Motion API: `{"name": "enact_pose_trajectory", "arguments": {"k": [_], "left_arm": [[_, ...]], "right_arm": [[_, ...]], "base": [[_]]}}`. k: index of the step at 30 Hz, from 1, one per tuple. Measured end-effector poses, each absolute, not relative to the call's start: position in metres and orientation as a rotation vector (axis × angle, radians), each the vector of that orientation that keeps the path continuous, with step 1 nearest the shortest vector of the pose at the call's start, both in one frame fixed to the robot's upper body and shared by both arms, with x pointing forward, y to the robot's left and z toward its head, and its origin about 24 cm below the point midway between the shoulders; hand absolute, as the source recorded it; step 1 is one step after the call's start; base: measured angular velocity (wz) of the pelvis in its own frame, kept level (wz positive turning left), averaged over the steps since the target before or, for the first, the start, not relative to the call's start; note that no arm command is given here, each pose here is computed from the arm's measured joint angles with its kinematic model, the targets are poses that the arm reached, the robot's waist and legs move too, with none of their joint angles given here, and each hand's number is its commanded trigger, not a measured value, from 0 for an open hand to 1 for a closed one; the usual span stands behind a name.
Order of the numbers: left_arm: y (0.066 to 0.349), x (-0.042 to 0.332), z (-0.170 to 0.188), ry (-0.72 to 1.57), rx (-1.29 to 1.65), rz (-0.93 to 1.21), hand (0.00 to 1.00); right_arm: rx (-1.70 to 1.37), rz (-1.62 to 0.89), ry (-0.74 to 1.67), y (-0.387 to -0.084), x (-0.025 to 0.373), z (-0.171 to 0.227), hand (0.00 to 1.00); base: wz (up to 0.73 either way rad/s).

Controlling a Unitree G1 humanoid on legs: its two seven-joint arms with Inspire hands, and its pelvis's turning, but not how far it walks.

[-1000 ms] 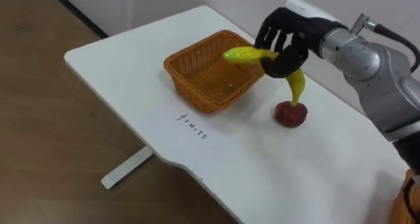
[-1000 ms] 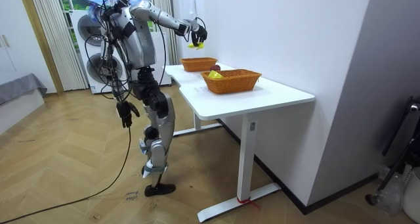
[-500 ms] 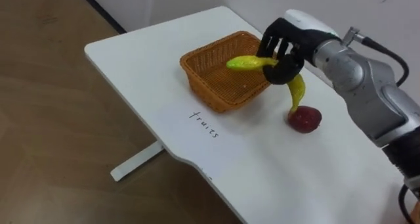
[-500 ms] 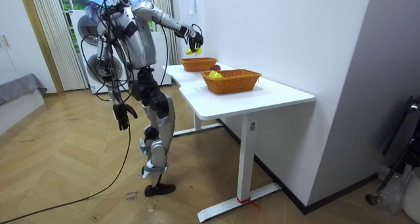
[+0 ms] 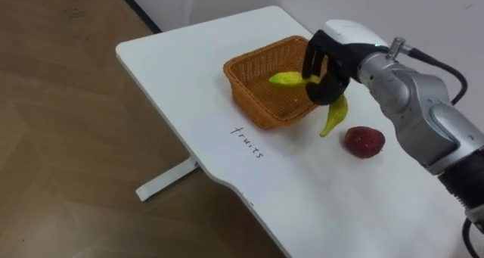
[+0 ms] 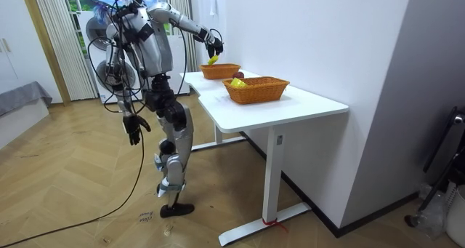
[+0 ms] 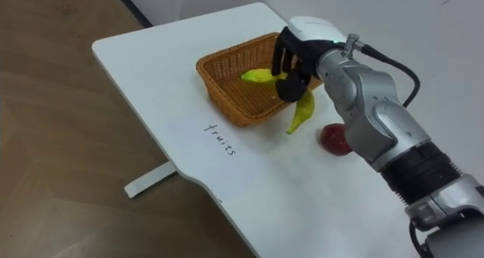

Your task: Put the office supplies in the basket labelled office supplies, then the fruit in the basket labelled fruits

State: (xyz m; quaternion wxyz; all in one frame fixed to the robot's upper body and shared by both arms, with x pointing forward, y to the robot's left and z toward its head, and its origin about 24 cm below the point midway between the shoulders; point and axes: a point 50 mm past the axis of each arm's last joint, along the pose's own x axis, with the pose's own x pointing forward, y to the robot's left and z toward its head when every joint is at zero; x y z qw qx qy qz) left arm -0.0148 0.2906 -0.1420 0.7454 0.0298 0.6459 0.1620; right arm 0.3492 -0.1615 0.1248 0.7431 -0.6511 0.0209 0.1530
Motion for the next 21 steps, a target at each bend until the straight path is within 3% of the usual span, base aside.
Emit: {"name": "enact_pose_trajectory", "arguments": {"k": [9,13,21], "left_arm": [[0.2920,-0.0116,-0.1409,1.395,0.072,0.352,0.00],[0.2925,-0.0114,-0.1406,1.394,0.074,0.352,0.00],[0.2934,-0.0114,-0.1402,1.393,0.076,0.351,0.00]], "right_arm": [[-1.484,0.297,-0.016,-0.1584,0.3488,0.1313,1.00],[-1.483,0.292,-0.018,-0.1585,0.3488,0.1317,0.00],[-1.487,0.295,-0.060,-0.1531,0.3465,0.1362,0.00]], "base": [[0.00],[0.00],[0.00]]}}
